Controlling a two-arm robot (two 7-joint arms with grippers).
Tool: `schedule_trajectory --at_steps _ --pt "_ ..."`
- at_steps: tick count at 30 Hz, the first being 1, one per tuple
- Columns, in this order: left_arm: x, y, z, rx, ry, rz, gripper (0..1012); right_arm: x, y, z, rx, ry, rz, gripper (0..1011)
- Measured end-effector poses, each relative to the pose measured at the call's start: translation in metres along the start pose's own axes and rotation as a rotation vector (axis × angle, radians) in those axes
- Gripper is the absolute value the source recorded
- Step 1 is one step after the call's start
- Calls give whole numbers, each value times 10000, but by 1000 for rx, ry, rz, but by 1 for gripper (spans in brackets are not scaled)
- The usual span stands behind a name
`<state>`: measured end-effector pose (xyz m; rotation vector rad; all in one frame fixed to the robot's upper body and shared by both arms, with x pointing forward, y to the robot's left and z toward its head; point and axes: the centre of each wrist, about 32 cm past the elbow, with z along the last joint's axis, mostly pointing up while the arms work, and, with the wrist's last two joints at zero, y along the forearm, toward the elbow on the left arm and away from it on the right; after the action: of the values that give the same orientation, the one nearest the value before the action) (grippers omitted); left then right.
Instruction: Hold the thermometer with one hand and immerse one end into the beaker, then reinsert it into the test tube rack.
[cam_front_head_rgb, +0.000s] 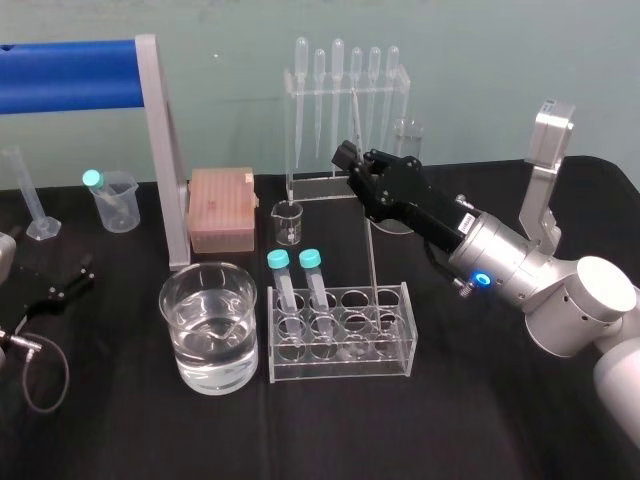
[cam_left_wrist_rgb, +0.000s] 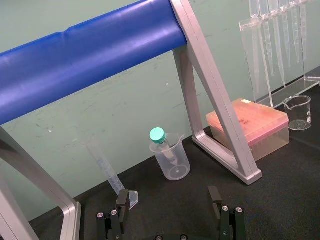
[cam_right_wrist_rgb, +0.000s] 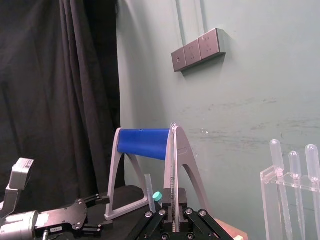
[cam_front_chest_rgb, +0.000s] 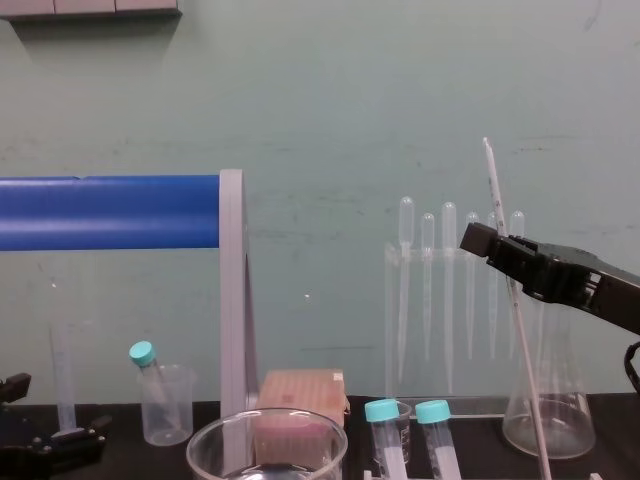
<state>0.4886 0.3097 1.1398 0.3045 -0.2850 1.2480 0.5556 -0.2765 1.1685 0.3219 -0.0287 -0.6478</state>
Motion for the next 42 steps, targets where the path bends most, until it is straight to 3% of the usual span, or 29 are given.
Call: schedule_trajectory --at_steps 18,35,38,42 --pt "0 0 0 0 0 0 1008 0 -1 4 3 -2 -1 82" --pt "0 0 0 0 0 0 1008 0 -1 4 4 -2 -2 620" --pt "0 0 0 0 0 0 1008 0 -1 4 4 -2 -1 677" --pt "0 0 0 0 0 0 1008 0 -1 4 4 -2 -1 840"
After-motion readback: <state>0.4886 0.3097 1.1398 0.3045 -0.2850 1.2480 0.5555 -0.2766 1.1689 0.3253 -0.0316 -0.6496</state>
